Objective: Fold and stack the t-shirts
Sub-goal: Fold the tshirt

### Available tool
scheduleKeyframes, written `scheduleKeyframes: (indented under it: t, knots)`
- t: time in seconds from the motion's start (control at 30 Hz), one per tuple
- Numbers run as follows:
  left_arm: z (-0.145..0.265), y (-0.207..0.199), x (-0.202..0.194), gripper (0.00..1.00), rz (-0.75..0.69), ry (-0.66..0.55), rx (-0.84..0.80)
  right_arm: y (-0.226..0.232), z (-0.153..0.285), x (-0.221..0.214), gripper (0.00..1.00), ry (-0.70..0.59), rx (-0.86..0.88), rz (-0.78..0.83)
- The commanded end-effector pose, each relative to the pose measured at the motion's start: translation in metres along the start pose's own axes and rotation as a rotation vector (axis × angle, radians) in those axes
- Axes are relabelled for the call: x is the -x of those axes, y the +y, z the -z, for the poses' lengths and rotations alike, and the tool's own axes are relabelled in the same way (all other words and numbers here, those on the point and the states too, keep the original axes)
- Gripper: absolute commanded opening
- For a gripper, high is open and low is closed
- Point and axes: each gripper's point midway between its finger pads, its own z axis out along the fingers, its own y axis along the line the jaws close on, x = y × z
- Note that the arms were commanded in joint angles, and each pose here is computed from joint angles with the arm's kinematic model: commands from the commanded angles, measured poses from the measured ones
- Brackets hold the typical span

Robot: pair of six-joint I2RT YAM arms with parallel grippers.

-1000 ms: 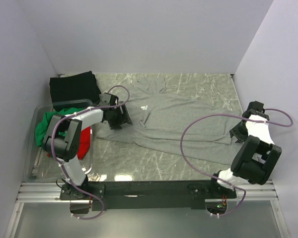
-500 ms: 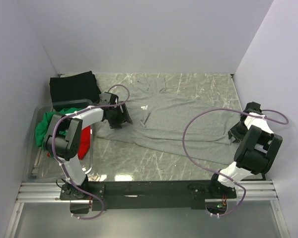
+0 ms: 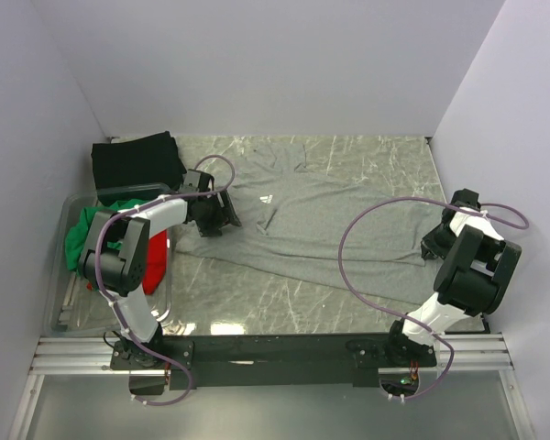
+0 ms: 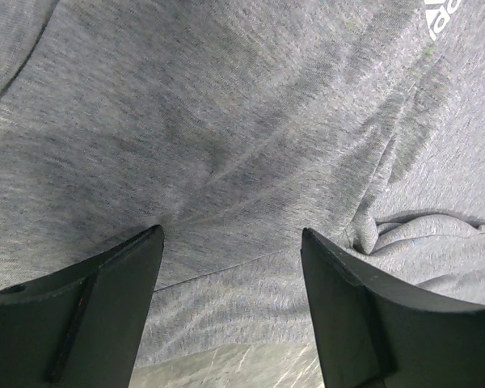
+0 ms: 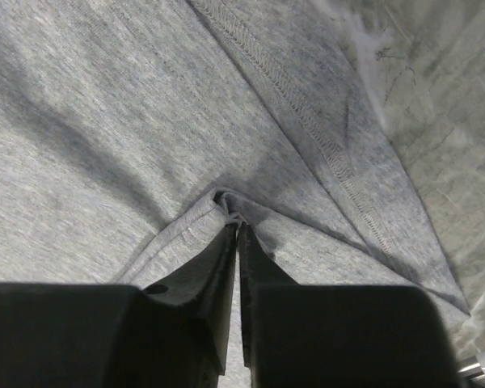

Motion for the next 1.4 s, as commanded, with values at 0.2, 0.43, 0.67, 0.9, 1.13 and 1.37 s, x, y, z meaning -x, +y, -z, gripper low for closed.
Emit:
scheduleKeyframes:
  t: [0.2,0.43,0.67,0.9,1.13,1.37]
  knots:
    - [-0.014,0.055,-0.03,0.77,0.003,0.084,0.168,0.012,0.016,0.033,0.0,-0.109,0.045,-0.021]
    - [-0.016,0.056,-0.03,0.77,0.002,0.088,0.173,0.022,0.022,0.047,0.0,-0.142,0.079,-0.025]
    - [-0.014,0.057,-0.029,0.77,0.003,0.089,0.18,0.029,0.021,0.056,0.0,-0.149,0.102,-0.021]
    - [-0.013,0.057,-0.028,0.77,0.0,0.09,0.186,0.039,0.017,0.067,0.0,-0.15,0.121,-0.037]
    - [-0.01,0.054,-0.025,0.77,-0.001,0.084,0.185,0.045,0.015,0.069,0.0,-0.13,0.138,-0.045]
    - [-0.009,0.048,-0.012,0.77,-0.009,0.053,0.182,0.036,0.015,0.049,0.1,-0.103,0.136,-0.01]
